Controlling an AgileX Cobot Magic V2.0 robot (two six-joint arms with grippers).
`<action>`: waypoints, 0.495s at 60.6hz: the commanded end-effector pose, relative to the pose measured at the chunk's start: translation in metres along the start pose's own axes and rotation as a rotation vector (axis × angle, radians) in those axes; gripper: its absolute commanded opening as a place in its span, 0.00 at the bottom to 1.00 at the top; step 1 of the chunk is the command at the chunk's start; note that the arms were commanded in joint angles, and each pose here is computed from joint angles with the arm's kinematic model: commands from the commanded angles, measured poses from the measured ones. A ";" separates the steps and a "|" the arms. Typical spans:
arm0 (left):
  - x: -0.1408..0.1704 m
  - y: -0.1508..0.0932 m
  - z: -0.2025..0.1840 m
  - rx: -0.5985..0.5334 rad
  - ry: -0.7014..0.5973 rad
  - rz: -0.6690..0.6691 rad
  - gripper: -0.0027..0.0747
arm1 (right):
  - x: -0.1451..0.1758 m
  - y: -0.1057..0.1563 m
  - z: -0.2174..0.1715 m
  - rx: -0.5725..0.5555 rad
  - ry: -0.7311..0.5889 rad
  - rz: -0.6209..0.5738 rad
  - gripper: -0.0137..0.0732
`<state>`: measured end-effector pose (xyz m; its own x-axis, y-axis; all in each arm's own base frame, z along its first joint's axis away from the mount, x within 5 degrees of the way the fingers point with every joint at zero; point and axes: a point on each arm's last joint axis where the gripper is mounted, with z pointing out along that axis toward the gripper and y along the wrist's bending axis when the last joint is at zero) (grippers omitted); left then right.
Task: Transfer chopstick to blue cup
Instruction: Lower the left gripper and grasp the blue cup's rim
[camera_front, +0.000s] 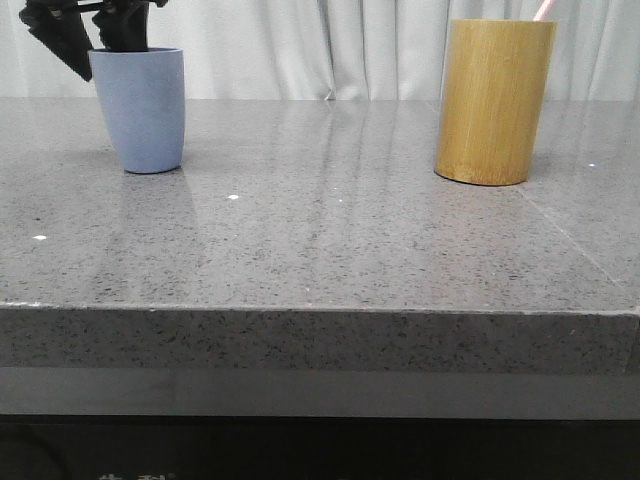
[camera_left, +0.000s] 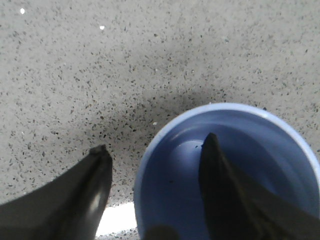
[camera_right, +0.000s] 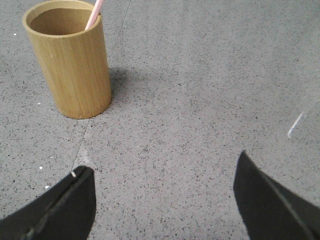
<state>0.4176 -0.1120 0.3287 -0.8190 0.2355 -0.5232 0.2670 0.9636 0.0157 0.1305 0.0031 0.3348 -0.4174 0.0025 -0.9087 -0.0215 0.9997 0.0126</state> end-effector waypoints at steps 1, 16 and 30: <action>-0.011 -0.002 -0.037 0.002 -0.117 0.007 0.42 | -0.016 -0.001 -0.004 0.010 -0.095 -0.017 0.82; -0.011 -0.002 -0.039 0.002 -0.112 0.006 0.10 | -0.016 -0.001 -0.004 0.010 -0.095 -0.017 0.82; -0.014 -0.006 -0.047 0.035 -0.128 -0.007 0.01 | -0.016 -0.001 -0.004 0.010 -0.095 -0.017 0.82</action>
<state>0.4159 -0.1125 0.3341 -0.8248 0.2311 -0.5160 0.2675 0.9635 0.0040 0.1305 0.0031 0.3348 -0.4174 0.0025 -0.9087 -0.0215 0.9997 0.0126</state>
